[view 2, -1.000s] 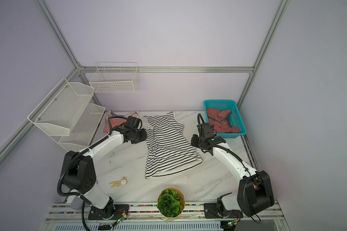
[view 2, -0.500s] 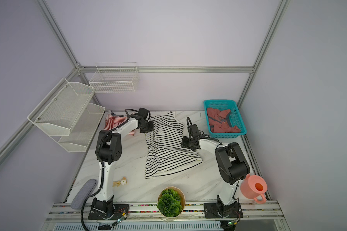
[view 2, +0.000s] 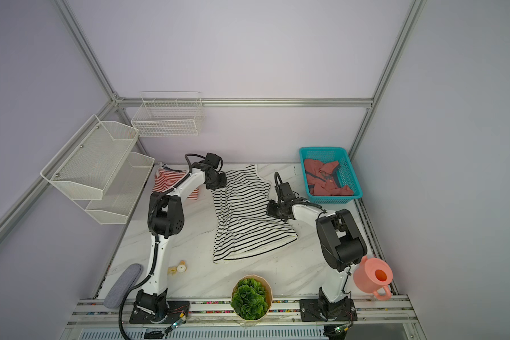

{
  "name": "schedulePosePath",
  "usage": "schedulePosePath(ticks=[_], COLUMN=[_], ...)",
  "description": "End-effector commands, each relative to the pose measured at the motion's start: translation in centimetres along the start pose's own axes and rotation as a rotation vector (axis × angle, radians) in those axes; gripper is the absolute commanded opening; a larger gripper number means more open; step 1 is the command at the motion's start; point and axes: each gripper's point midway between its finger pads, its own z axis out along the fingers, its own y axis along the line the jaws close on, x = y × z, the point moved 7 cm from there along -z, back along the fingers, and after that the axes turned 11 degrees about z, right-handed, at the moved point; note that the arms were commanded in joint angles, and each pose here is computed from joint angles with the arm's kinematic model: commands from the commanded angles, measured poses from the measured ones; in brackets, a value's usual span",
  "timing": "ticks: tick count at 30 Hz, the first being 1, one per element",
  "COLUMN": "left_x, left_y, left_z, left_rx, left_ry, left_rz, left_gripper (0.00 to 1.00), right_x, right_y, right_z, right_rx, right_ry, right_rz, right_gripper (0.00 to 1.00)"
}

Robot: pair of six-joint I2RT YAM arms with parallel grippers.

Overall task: Fold and stack tank tops
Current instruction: Rotate the tank top at the center of the table.

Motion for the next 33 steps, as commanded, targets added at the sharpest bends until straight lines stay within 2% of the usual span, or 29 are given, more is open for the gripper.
schedulePosePath(ticks=[1, 7, 10, 15, 19, 22, 33], left_x=[-1.4, -1.0, -0.9, -0.8, -1.2, -1.5, -0.8], left_y=[0.1, 0.3, 0.3, 0.3, 0.2, 0.2, 1.9], left_z=[-1.1, -0.5, 0.0, 0.3, -0.8, -1.9, -5.2], left_rx=[-0.02, -0.031, -0.023, -0.019, -0.021, -0.024, -0.085], left_ry=[-0.032, -0.011, -0.003, 0.004, -0.014, -0.033, -0.041], left_rz=[0.027, 0.035, 0.033, 0.021, 0.021, 0.028, 0.042], left_gripper=[0.33, 0.31, 0.26, 0.11, 0.06, 0.06, 0.04], right_x=[0.1, 0.0, 0.1, 0.5, 0.9, 1.3, 2.3], right_y=[0.3, 0.4, 0.3, -0.1, -0.8, -1.5, -4.0], right_z=[0.5, 0.8, 0.9, 1.3, 1.9, 2.6, 4.5], right_rx=[-0.008, -0.012, -0.011, 0.004, 0.017, 0.036, 0.15], right_ry=[0.011, 0.014, 0.019, 0.028, 0.042, 0.058, 0.098], right_rz=[-0.017, -0.016, -0.014, -0.013, -0.008, -0.001, 0.005], right_gripper=[0.08, 0.08, 0.08, 0.08, 0.06, 0.0, 0.0])
